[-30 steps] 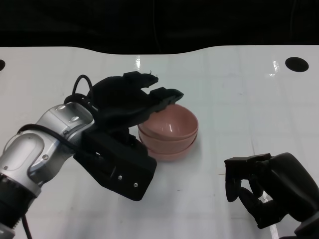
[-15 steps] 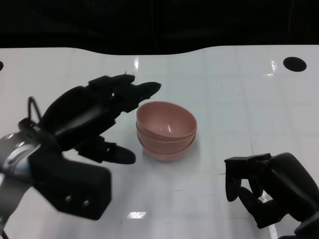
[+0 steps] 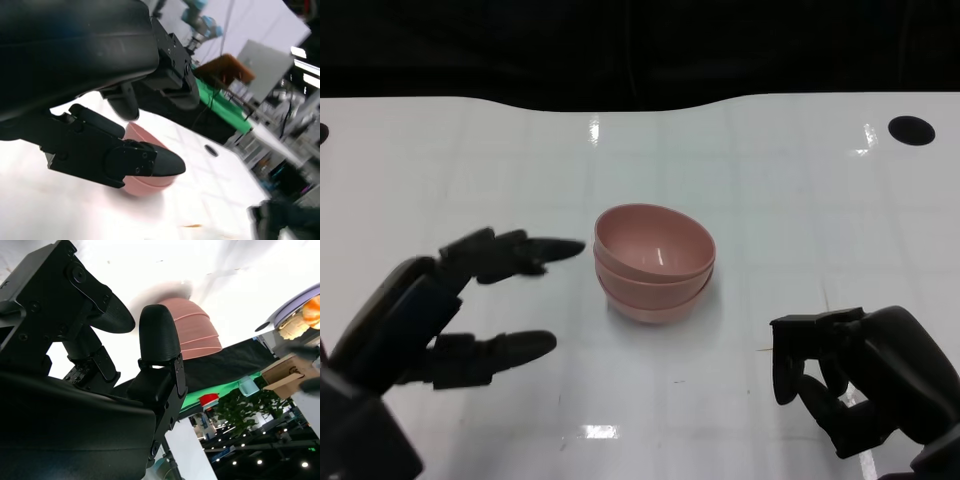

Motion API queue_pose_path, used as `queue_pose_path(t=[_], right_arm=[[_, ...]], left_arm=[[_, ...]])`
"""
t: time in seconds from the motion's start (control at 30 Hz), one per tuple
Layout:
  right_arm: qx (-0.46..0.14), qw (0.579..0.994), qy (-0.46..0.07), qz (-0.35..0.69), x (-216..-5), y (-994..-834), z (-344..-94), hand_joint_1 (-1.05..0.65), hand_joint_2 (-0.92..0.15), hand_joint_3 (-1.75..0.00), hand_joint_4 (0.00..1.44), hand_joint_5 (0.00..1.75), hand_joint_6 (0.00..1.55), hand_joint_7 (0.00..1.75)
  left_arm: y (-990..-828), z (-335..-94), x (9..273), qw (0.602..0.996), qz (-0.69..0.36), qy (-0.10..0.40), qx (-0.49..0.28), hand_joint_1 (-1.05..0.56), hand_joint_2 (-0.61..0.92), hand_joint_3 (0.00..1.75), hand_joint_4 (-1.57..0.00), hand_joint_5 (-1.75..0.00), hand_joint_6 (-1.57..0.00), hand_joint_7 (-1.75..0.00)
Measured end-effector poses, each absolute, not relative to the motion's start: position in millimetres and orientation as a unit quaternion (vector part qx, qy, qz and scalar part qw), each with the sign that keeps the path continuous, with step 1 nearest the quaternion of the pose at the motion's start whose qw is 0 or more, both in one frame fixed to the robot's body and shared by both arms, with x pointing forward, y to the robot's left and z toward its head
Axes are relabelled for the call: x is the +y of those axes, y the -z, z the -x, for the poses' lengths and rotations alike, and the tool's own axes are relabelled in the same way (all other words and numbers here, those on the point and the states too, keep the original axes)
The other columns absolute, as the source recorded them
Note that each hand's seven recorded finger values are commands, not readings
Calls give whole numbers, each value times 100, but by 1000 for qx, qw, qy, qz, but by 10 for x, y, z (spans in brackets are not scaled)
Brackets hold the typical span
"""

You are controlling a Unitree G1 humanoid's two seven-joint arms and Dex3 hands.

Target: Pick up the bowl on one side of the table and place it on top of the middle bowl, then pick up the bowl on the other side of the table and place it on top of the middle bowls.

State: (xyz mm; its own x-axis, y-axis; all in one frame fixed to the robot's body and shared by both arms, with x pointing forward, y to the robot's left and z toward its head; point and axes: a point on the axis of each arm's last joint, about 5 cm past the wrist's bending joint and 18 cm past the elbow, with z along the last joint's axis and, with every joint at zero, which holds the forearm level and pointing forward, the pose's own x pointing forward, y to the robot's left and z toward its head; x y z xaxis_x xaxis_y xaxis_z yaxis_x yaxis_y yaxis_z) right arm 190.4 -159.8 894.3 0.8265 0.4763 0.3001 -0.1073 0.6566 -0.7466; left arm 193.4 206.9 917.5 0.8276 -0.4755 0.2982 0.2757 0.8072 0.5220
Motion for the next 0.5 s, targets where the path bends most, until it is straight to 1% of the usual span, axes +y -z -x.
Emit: queue_pose_path(t=[0.13, 0.17, 0.2, 0.23, 0.27, 0.37, 0.5], right_arm=[[-244, 878, -166, 377, -1596, -8946, -1907, -8, -17, -157, 96, 175, 82, 155], [-244, 878, -166, 377, -1595, -8947, -1907, -9, -17, -157, 96, 175, 82, 155], [-244, 878, -166, 377, -1595, -8947, -1907, -9, -17, -157, 96, 175, 82, 155], [-243, 878, -166, 377, -1595, -8946, -1907, -8, -17, -157, 96, 175, 82, 155], [-243, 878, -166, 377, -1595, -8946, -1906, -8, -17, -157, 96, 175, 82, 155], [-243, 878, -167, 377, -1595, -8945, -1906, -8, -17, -158, 96, 175, 82, 155], [-243, 878, -167, 377, -1595, -8946, -1906, -8, -17, -158, 96, 175, 82, 155]], left_arm=[[-9144, -1818, 2094, 943, -202, 195, -181, -29, 92, 28, -56, -145, -59, -107], [-9140, -1799, 2096, 946, -192, 193, -175, -27, 88, 36, -59, -146, -61, -113], [-9138, -1777, 2095, 949, -183, 193, -169, -23, 74, 66, -64, -148, -65, -118], [-9134, -1756, 2095, 952, -173, 193, -163, -21, 66, 82, -65, -149, -66, -119], [-9128, -1738, 2093, 954, -166, 194, -157, -21, 61, 92, -66, -149, -67, -120], [-9128, -1713, 2082, 956, -161, 196, -148, -20, 57, 100, -67, -149, -68, -121], [-9135, -1712, 2088, 956, -161, 197, -145, -20, 56, 101, -67, -149, -68, -121]])
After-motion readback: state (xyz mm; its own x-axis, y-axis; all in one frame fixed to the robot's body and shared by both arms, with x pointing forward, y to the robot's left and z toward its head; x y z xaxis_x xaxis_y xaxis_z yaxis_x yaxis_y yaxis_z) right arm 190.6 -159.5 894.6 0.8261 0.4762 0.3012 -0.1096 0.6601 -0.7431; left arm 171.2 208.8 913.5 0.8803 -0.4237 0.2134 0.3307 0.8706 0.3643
